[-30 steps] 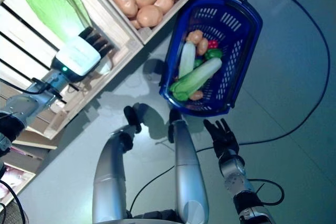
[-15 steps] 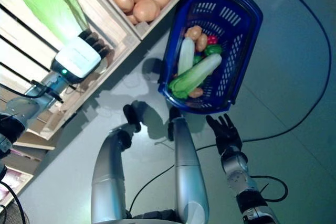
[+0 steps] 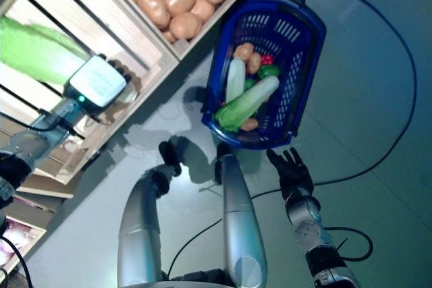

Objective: Put vegetables into the basket

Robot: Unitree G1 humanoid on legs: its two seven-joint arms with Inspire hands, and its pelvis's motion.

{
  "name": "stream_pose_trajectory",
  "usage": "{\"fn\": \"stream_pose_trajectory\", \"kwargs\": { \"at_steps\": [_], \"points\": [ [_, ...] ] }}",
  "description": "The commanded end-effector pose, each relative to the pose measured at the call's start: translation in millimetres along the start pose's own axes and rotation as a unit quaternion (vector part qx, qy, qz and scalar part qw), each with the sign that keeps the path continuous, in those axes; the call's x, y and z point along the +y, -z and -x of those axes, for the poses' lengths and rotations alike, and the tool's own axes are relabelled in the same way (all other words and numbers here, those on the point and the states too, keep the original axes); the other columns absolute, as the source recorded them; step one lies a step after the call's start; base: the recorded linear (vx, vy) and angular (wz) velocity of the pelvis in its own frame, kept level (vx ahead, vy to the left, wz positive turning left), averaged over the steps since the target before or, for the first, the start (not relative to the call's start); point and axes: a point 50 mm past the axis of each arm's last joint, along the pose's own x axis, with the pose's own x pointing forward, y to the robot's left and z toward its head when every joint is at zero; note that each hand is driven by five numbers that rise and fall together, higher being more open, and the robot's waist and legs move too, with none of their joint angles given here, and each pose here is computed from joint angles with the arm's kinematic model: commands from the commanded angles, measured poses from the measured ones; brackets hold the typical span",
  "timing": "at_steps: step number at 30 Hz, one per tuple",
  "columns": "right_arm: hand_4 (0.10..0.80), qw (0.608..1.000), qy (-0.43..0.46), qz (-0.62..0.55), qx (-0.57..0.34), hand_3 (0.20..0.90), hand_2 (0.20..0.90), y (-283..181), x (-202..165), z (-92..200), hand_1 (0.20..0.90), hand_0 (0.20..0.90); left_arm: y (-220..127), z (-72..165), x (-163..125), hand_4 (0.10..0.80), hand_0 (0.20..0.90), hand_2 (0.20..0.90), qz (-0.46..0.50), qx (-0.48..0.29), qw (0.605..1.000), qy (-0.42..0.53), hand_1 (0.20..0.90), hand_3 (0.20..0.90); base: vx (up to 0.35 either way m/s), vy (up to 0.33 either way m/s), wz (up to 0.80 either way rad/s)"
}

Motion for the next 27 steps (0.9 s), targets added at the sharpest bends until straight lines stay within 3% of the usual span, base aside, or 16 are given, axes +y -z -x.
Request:
{"fn": "stream_pose_trajectory", "kwargs": {
  "at_steps": [1,5,11,15,19,22,23,25,27],
  "points": [
    [0.8,0.998,0.007,-0.001,-0.069,0.9,0.9,-28.5,-9.4,9.3,0.9,0.9,81.2,5.8,37.4,0.4,0.3,0.3,-0.03,0.164,0.979,-0.119,0.3,0.3,0.034,-0.051,-0.02],
    [0.8,0.997,0.009,0.004,-0.074,0.9,0.9,-22.9,-8.4,11.6,0.9,0.9,84.0,15.6,41.8,0.4,0.3,0.3,0.045,0.209,0.958,-0.191,0.3,0.3,0.03,-0.044,0.09],
    [0.8,0.998,0.004,0.007,-0.067,0.9,0.9,-8.5,-4.1,14.8,0.9,0.9,49.5,30.9,35.0,0.4,0.3,0.3,0.174,0.221,0.923,-0.264,0.3,0.3,0.006,-0.065,0.09],
    [0.8,0.997,0.006,-0.005,-0.073,0.9,0.9,3.2,4.4,18.1,0.9,0.9,21.6,41.5,42.8,0.4,0.3,0.3,0.321,0.242,0.851,-0.338,0.3,0.3,0.016,-0.062,0.21],
    [0.8,0.997,0.015,-0.002,-0.078,0.9,0.9,15.5,7.0,24.8,0.9,0.9,-9.4,59.8,48.5,0.4,0.3,0.3,0.479,0.261,0.75,-0.374,0.3,0.3,0.085,-0.057,0.12],
    [0.8,0.997,0.037,-0.005,-0.073,0.9,0.9,24.4,1.6,33.8,0.9,0.9,-32.7,75.3,61.3,0.4,0.3,0.3,0.613,0.239,0.651,-0.379,0.3,0.3,0.146,-0.035,0.18],
    [0.8,0.997,0.039,-0.005,-0.073,0.9,0.9,25.0,0.1,34.7,0.9,0.9,-34.3,76.7,62.6,0.4,0.3,0.3,0.624,0.237,0.642,-0.378,0.3,0.3,0.146,-0.017,0.18],
    [0.8,0.996,0.049,-0.012,-0.078,0.9,0.9,26.5,-8.6,39.2,0.9,0.9,-42.8,82.9,62.3,0.4,0.3,0.3,0.743,0.227,0.515,-0.362,0.3,0.3,0.111,-0.023,0.24],
    [0.8,0.995,0.054,-0.011,-0.081,0.9,0.9,27.0,-11.2,40.7,0.9,0.9,-49.7,82.7,63.3,0.4,0.3,0.3,0.794,0.21,0.452,-0.348,0.3,0.3,0.088,-0.031,0.16]
  ]
}}
